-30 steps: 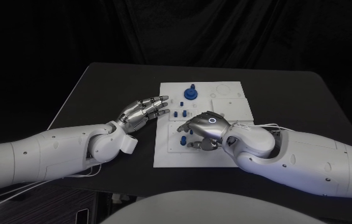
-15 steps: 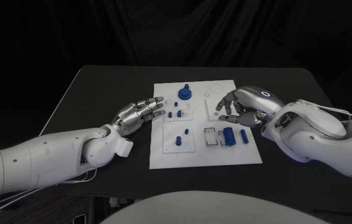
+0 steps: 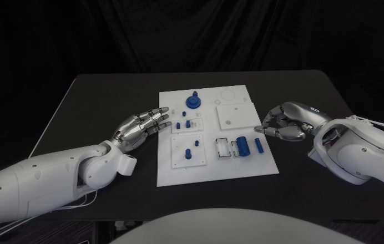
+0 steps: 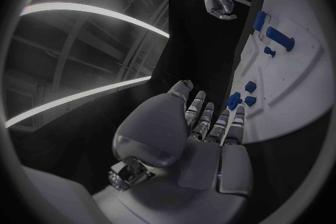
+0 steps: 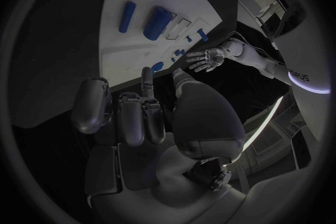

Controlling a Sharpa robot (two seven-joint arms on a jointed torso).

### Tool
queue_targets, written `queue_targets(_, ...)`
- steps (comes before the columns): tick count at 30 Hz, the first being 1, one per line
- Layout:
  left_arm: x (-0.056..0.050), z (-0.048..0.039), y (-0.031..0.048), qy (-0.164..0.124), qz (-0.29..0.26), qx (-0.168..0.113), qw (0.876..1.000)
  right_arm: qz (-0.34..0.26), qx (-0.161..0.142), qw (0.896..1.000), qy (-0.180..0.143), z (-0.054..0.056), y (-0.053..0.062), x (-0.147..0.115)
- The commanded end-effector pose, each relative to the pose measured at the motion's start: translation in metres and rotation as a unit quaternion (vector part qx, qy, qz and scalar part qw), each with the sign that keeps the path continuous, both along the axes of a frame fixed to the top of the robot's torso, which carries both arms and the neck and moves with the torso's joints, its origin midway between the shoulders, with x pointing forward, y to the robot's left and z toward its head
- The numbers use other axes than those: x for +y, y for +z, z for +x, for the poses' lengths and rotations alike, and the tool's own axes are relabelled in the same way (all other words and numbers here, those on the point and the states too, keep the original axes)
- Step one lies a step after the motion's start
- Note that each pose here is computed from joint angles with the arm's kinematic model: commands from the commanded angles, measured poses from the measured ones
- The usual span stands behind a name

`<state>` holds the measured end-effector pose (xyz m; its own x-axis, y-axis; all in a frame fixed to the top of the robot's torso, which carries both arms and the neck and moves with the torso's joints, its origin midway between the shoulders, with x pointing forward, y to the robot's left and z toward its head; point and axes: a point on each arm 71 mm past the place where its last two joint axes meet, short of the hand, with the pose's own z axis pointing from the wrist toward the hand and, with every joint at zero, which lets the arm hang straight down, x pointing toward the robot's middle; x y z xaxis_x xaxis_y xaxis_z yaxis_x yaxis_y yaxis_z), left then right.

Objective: Assemble the parts on the task board

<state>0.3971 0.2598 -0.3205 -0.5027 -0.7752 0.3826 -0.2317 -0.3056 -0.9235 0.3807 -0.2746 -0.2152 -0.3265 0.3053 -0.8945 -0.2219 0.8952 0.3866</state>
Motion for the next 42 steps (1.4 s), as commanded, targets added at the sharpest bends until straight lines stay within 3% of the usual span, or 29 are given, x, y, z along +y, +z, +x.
queue_targets(1,0.001,0.0011,0.0067,0.017,-0.028,-0.038,0.999,-0.057,0.06,0.996,-0.046,-0.001,-0.013,-0.007)
queue_targets(10,0.0,0.0012,0.0065,0.015,-0.029,-0.038,0.999,-0.077,0.083,0.993,-0.043,-0.001,-0.025,0.006)
queue_targets(22,0.01,-0.0027,0.0104,0.029,-0.028,-0.046,0.998,-0.074,0.072,0.994,-0.027,-0.001,-0.029,0.02)
queue_targets(28,0.01,-0.0035,0.0114,0.03,-0.03,-0.048,0.998,-0.073,0.071,0.994,-0.027,0.0,-0.029,0.023)
queue_targets(42,0.01,-0.0038,0.0114,0.03,-0.03,-0.048,0.998,-0.109,0.108,0.988,-0.022,0.002,-0.04,0.037)
